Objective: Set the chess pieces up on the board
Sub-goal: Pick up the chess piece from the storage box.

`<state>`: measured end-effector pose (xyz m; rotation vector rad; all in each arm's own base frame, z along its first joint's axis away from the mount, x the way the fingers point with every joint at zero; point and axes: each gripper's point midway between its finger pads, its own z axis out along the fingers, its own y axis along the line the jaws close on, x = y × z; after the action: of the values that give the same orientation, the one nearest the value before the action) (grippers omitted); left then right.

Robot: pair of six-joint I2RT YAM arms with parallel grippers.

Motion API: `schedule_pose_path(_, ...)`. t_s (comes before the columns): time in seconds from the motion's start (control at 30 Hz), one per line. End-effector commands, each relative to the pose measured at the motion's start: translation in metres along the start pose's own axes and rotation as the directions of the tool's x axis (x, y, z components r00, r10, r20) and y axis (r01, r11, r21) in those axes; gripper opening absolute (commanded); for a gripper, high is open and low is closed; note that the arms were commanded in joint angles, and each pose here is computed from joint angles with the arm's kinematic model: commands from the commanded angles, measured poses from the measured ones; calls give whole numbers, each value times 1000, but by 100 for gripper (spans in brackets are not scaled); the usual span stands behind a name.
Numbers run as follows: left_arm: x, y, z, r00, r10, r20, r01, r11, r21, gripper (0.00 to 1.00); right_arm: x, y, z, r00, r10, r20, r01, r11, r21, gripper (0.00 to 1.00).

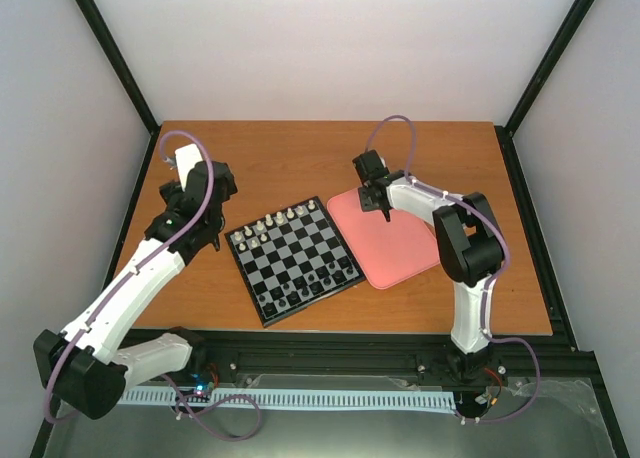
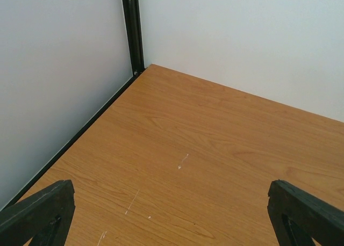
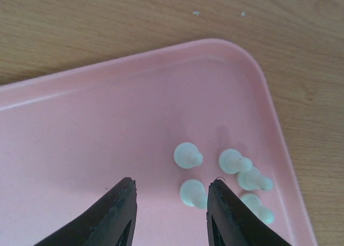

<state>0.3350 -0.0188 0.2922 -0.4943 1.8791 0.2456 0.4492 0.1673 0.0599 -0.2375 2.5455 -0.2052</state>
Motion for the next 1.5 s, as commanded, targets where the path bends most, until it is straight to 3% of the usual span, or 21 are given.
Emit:
schedule_pose_path(0.0,-14,1,-1,999,-34,24,34,999,-14,100,-13,-2,11,999,38,18,-37,999,-26,37)
schedule_pose_path(0.97,-11,-2,4,1000,-18,17,18,999,-30,100,-7,-13,42,998,46,-37,-47,998,-32,26)
schedule_pose_path(1.13,-11,-1,5,1000,-15,18,16,999,-33,100,-8,-13,43,998,46,-43,-48,998,-38,12)
schedule_pose_path(1.47,-11,-2,5,1000,-13,19,14,999,-33,100,-21,-10,22,998,54,9,-53,996,-75,6)
